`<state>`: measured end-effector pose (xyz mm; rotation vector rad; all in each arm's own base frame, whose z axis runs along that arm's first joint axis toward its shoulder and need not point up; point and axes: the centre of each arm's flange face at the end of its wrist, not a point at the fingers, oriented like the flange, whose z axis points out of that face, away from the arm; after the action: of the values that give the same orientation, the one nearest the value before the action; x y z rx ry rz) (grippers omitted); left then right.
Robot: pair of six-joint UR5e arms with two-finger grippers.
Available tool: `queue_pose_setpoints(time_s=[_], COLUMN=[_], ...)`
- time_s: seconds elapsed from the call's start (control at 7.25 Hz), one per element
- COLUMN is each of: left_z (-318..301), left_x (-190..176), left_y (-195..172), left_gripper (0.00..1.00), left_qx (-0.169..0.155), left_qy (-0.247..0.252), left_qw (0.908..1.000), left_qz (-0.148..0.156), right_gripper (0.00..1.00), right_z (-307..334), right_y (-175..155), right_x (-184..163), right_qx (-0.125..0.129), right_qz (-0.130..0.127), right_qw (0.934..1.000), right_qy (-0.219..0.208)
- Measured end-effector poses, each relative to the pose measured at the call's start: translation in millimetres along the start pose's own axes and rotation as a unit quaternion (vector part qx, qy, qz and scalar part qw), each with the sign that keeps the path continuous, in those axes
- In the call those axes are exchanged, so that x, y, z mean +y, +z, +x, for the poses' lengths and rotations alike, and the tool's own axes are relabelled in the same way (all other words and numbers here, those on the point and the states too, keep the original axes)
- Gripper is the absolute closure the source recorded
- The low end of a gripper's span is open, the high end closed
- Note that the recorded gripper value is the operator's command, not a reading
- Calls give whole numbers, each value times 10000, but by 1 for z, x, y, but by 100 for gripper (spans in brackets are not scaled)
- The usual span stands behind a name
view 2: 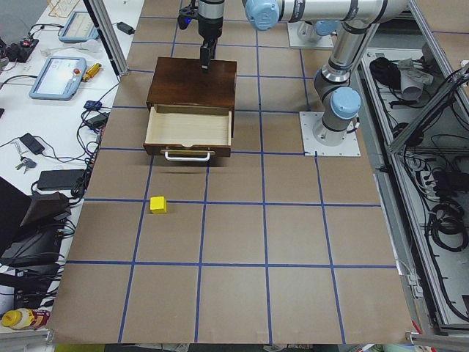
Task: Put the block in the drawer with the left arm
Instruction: 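Move the left gripper over the yellow cube beside the drawer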
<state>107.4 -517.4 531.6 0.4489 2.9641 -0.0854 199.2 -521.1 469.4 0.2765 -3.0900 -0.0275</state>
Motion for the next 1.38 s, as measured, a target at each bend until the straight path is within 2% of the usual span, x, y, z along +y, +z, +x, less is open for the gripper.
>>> queue_pose_setpoints(time_s=[0.28, 0.41, 0.55, 0.69, 0.83, 1.1, 1.24, 1.38], left_z=[-97, -135, -168, -195, -216, -247, -257, -264], left_x=[30, 32, 22, 9, -5, -32, -42, -49], left_y=[24, 34, 46, 64, 87, 146, 177, 205], left_gripper=[0, 0, 0, 0, 0, 0, 0, 0], left_qx=[69, 71, 72, 113, 194, 303, 348, 390], left_qy=[540, 879, 1351, 1896, 2414, 3511, 3910, 4171], left_qw=[9985, 9960, 9907, 9817, 9701, 9358, 9197, 9080], left_qz=[-99, -106, -117, -136, -140, 27, 80, 102], right_gripper=[0, 0, 0, 0, 0, 0, 0, 0], right_z=[0, 0, 0, 0, 0, 0, 0, 0], right_y=[0, 0, 0, 0, 0, 0, 0, 0], right_x=[0, 0, 0, 0, 0, 0, 0, 0], right_qx=[0, 0, 0, 0, 0, 0, 0, 0], right_qz=[0, 0, 0, 0, 0, 0, 0, 0], right_qw=[10000, 10000, 10000, 10000, 10000, 10000, 10000, 10000], right_qy=[-3, -1, 0, -1, -4, -2, 0, -1])
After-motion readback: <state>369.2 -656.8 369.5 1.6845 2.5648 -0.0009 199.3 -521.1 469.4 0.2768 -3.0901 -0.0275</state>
